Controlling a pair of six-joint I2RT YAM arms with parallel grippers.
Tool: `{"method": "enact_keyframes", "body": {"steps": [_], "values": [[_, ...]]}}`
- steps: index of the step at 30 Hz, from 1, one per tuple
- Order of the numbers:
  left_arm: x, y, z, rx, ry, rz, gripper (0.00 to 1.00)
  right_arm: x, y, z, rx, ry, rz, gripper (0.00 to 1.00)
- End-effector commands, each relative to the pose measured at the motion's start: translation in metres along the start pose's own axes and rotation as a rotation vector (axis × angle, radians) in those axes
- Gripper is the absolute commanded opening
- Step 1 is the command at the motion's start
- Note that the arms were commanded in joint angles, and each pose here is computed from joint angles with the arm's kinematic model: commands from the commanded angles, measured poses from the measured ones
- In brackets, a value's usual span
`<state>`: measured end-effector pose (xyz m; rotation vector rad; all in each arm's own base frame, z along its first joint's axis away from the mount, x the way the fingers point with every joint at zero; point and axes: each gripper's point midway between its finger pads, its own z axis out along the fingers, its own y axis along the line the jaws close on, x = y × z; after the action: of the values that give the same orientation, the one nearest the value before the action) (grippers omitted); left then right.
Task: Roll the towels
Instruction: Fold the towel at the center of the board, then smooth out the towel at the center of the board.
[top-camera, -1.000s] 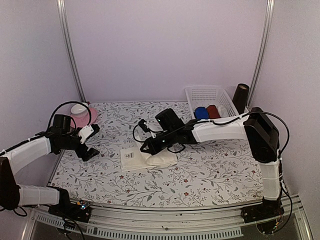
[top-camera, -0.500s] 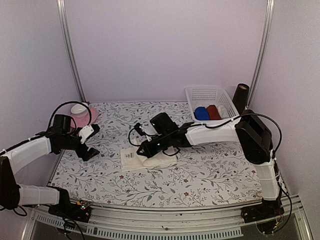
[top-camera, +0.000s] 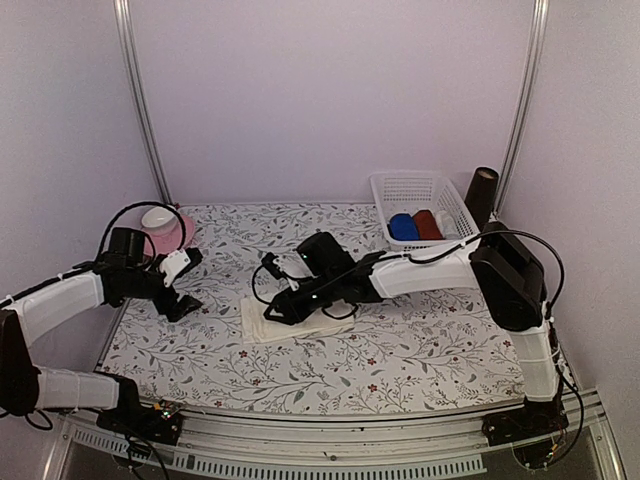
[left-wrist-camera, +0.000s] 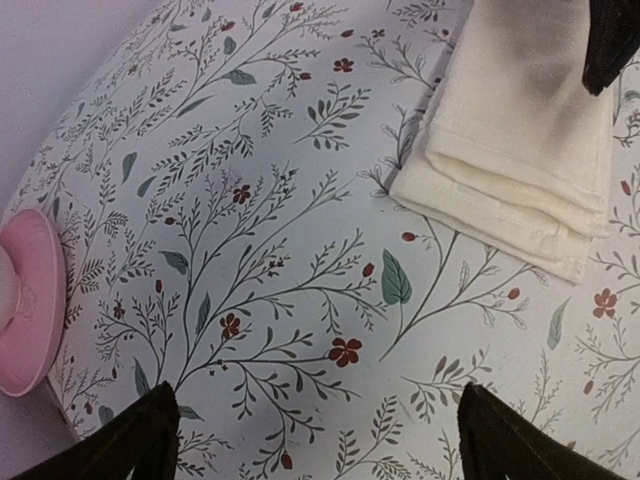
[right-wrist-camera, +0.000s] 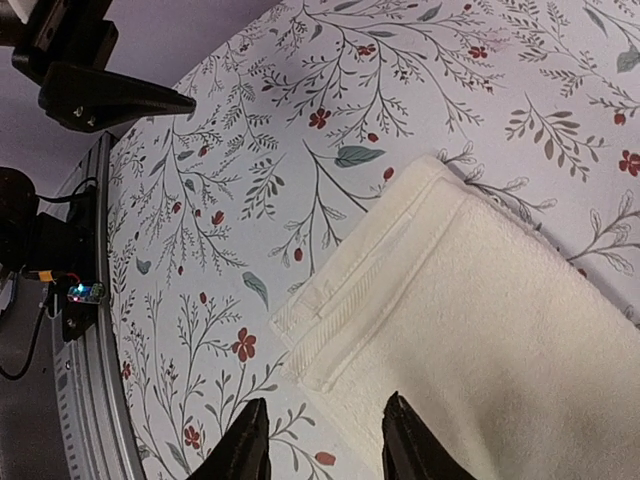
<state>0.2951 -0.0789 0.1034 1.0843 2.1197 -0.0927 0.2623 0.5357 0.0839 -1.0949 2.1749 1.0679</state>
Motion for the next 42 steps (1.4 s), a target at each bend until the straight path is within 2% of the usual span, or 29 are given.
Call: {"method": "enact_keyframes", "body": {"steps": [1, 6, 11, 16, 24, 31, 34, 42], "values": [[-0.031, -0.005, 0.003, 0.045, -0.058, 0.018, 0.97, -0.025, -0.007, -0.048, 0.069, -0.091, -0.022, 0.37], [-0.068, -0.022, 0.021, 0.163, -0.063, -0.003, 0.97, -0.01, -0.043, -0.087, 0.217, -0.107, 0.02, 0.32], [-0.09, -0.04, 0.048, 0.318, -0.004, -0.071, 0.84, 0.012, -0.076, -0.105, 0.351, -0.094, 0.064, 0.25], [-0.092, -0.068, 0.072, 0.336, 0.082, 0.04, 0.78, 0.026, -0.09, -0.096, 0.375, -0.063, 0.083, 0.22], [-0.107, -0.13, 0.085, 0.49, 0.065, 0.178, 0.75, 0.036, -0.117, -0.088, 0.439, -0.053, 0.126, 0.21], [-0.08, -0.154, 0.107, 0.599, 0.181, 0.16, 0.5, 0.043, -0.129, -0.074, 0.446, -0.037, 0.14, 0.2], [-0.071, -0.156, 0.109, 0.612, 0.216, 0.154, 0.35, 0.046, -0.133, -0.069, 0.448, -0.027, 0.14, 0.2], [-0.041, -0.154, 0.105, 0.602, 0.319, 0.141, 0.13, 0.058, -0.144, -0.067, 0.474, -0.003, 0.162, 0.2]]}}
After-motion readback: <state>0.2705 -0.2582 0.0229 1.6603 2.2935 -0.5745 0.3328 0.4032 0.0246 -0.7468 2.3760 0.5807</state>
